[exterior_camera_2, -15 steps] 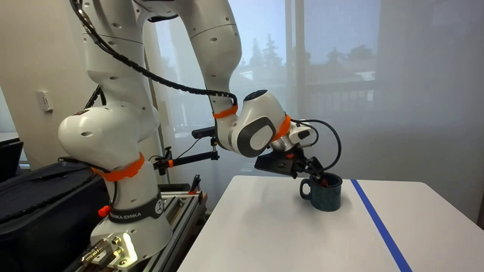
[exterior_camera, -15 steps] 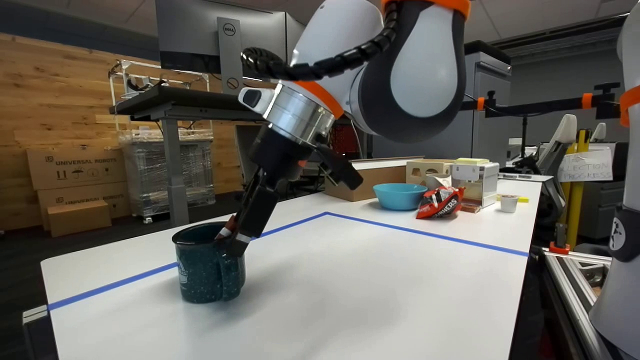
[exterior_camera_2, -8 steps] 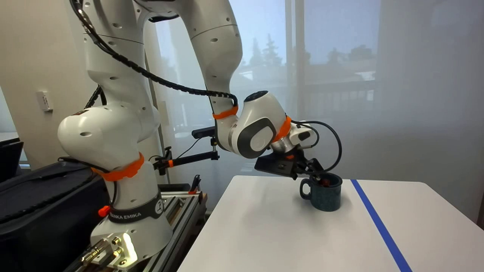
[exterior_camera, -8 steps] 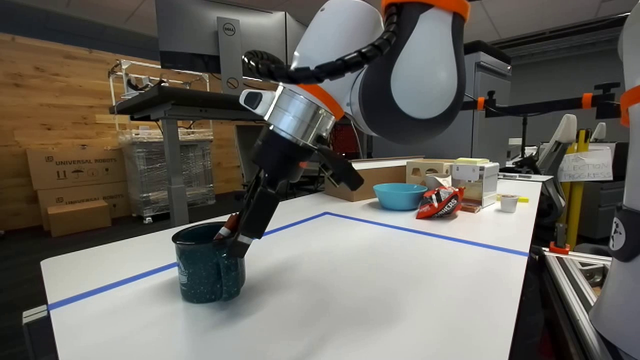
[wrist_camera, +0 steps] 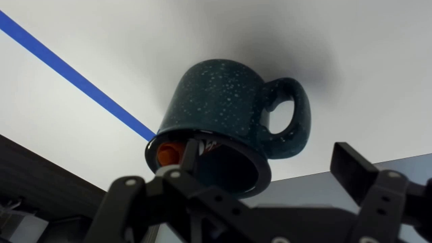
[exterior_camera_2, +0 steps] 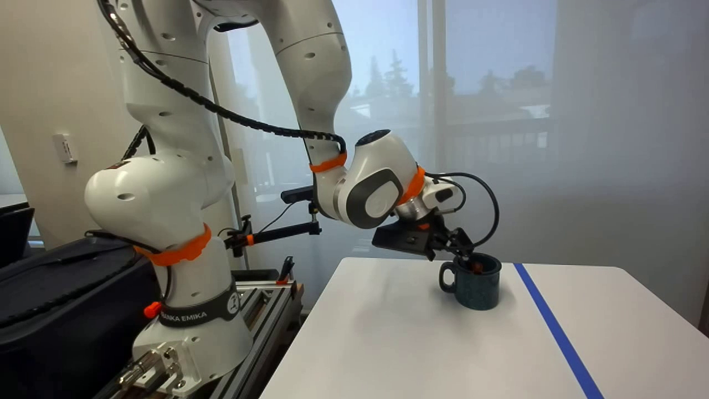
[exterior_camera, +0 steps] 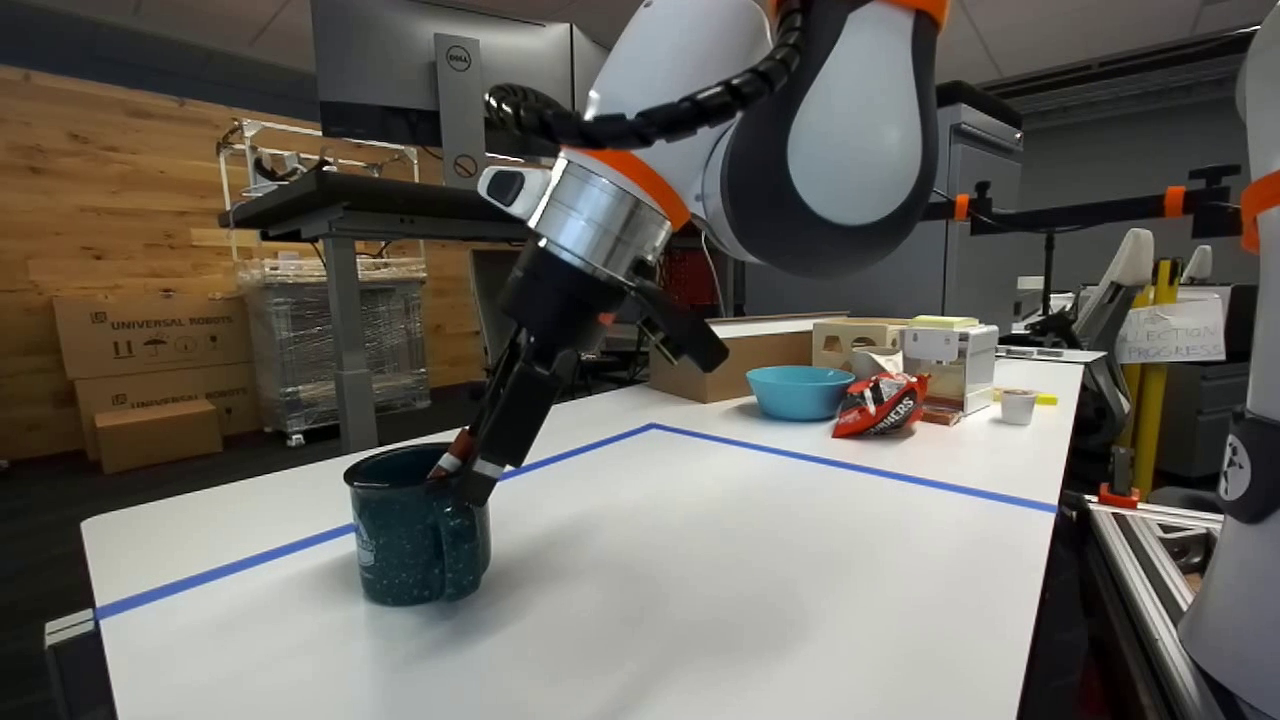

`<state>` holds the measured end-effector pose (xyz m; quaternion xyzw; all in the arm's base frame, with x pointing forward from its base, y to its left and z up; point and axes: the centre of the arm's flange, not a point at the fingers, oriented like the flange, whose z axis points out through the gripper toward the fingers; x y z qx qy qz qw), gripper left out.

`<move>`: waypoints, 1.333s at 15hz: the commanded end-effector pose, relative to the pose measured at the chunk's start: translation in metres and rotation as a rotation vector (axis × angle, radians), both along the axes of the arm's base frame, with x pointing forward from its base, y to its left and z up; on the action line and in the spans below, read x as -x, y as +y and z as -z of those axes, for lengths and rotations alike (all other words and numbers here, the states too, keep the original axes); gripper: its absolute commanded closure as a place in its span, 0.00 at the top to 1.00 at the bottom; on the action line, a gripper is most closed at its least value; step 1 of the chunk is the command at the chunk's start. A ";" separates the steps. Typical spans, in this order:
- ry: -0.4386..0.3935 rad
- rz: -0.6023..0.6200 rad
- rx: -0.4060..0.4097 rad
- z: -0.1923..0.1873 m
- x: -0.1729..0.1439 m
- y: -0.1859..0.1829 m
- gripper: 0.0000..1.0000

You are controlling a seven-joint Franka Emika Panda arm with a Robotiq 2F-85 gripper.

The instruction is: Remove the marker from the cup and put it on the table

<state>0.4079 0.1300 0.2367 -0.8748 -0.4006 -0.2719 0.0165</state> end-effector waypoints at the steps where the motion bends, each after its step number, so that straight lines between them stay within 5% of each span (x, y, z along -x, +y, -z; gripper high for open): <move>1: -0.007 0.022 0.023 -0.020 0.014 0.001 1.00; 12: -0.098 -0.006 0.066 -0.017 -0.014 -0.038 1.00; 20: -0.146 -0.056 0.003 -0.001 -0.032 -0.038 1.00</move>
